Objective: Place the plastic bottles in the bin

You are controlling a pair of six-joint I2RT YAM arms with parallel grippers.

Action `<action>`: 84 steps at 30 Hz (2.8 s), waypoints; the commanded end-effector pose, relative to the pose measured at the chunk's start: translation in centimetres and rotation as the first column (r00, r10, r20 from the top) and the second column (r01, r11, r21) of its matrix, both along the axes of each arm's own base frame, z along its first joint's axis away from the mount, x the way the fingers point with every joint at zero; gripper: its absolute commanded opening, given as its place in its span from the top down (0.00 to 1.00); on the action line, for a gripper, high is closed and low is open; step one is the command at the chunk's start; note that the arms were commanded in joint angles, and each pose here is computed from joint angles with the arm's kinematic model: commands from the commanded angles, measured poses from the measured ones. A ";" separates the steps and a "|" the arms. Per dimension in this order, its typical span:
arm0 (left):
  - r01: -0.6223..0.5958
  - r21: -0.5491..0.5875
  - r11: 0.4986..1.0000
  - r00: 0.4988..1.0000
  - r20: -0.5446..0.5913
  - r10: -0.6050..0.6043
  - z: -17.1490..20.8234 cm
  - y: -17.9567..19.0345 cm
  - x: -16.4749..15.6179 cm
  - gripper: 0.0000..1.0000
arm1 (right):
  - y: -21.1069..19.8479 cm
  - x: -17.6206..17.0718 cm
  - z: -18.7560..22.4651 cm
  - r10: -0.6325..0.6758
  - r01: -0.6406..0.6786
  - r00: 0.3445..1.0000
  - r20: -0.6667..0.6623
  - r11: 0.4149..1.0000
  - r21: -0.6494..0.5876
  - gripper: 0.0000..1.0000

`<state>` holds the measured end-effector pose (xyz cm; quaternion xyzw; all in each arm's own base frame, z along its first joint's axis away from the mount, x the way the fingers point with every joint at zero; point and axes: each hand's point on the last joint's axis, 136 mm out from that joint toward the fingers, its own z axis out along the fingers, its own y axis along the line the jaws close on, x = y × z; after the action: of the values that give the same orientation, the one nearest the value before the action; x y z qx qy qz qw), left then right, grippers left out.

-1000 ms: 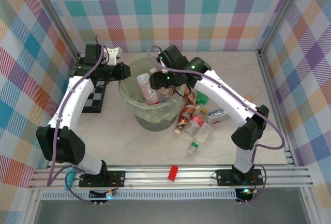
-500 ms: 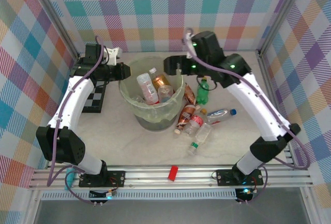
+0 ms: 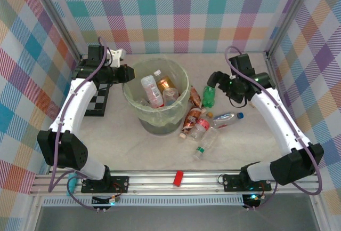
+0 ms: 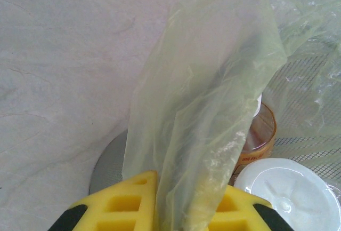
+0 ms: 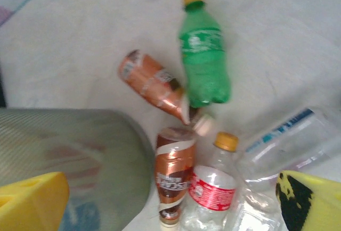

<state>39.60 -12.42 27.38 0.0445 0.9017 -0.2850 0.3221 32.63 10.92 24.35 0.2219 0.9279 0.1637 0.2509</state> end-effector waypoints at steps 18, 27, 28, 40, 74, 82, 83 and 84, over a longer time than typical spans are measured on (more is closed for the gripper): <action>-0.020 0.012 1.000 0.996 -0.090 0.021 -2.1 0.5 -1.0 0.84 | -7.0 -2.4 -13.9 -0.625 0.664 0.720 -0.302 0.746 0.039 0.03; -0.023 0.017 1.000 0.995 -0.096 0.025 -2.4 0.6 -0.9 0.84 | -6.6 -1.9 -17.2 -0.615 0.666 0.700 -0.362 0.745 0.022 0.03; -0.022 0.016 1.000 0.995 -0.097 0.024 -2.4 0.6 -1.0 0.84 | -6.6 -1.8 -17.6 -0.614 0.666 0.699 -0.368 0.746 0.022 0.03; -0.025 0.019 0.999 0.995 -0.100 0.027 -2.5 0.6 -0.9 0.84 | -6.0 -1.6 -21.6 -0.596 0.667 0.668 -0.445 0.745 0.004 0.07; -0.031 0.016 0.999 0.993 -0.109 0.033 -2.7 0.6 -0.7 0.84 | -8.5 0.2 -6.4 -0.482 0.492 0.869 -0.110 0.866 0.090 0.53; -0.031 0.016 0.999 0.993 -0.110 0.033 -2.7 0.6 -0.7 0.84 | -3.2 3.5 4.7 -0.167 0.138 0.975 0.143 0.971 0.194 0.62; -0.031 0.016 0.999 0.993 -0.113 0.033 -2.7 0.6 -0.7 0.84 | -2.3 3.7 6.0 -0.125 0.090 0.977 0.174 0.977 0.192 0.63; -0.030 0.015 0.999 0.993 -0.114 0.031 -2.8 0.6 -0.7 0.84 | -1.2 3.9 7.4 -0.080 0.042 0.975 0.206 0.983 0.181 0.64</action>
<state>39.66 -12.28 27.32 0.0420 0.9027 -0.2813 0.3228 36.52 6.67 28.66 0.3478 0.8510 0.2332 0.3170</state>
